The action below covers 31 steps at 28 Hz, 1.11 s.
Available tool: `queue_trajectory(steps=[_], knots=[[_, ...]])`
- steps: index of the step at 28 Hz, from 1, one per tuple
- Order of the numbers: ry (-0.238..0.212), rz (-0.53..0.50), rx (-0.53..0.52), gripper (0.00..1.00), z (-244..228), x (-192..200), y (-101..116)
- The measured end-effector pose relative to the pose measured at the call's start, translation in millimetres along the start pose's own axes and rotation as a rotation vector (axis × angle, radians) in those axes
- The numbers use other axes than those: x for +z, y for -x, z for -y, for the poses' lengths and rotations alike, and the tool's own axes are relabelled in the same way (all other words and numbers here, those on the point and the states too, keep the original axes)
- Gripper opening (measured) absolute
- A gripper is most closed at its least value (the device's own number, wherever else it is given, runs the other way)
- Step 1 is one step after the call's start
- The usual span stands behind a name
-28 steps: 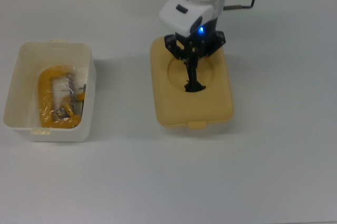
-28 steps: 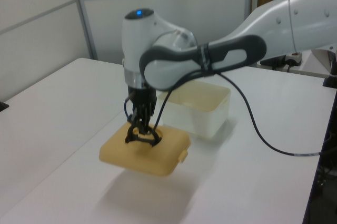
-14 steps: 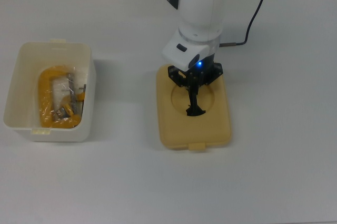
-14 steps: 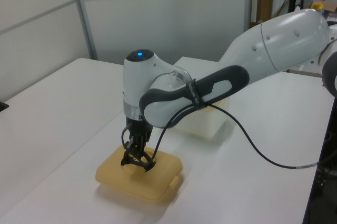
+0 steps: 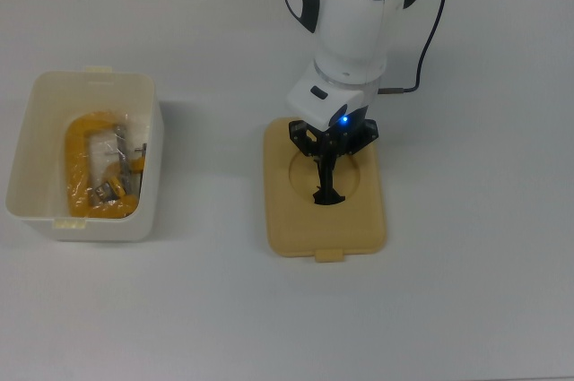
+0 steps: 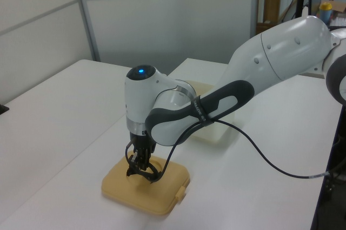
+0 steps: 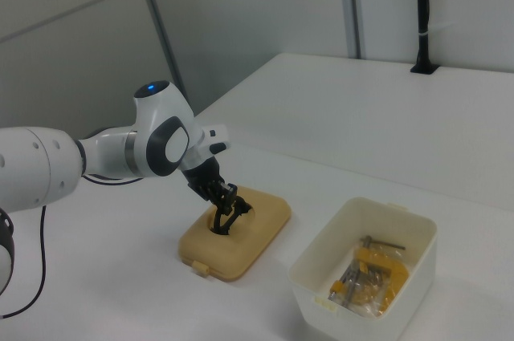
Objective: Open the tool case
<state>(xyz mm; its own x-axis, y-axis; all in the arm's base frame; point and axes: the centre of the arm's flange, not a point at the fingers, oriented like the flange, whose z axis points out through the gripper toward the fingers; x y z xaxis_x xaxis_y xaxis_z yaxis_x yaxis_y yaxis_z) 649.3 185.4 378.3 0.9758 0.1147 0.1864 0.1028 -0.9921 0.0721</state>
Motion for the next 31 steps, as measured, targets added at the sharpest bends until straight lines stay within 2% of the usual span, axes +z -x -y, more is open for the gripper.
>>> queue_trajectory(steps=[9, 13, 21, 22, 27, 31], knots=[[0.027, -0.012, 0.017, 0.11, 1.3, 10.7, -0.8], [0.026, -0.013, 0.022, 0.16, 1.3, 10.1, -1.1], [0.029, -0.028, 0.032, 0.45, -2.8, -3.5, -5.8], [0.033, -0.025, 0.036, 0.54, -5.2, -9.0, -7.1], [0.051, -0.025, 0.056, 0.73, -17.5, -43.3, -10.5], [0.071, -0.006, 0.045, 0.81, -32.6, -71.1, -6.9]])
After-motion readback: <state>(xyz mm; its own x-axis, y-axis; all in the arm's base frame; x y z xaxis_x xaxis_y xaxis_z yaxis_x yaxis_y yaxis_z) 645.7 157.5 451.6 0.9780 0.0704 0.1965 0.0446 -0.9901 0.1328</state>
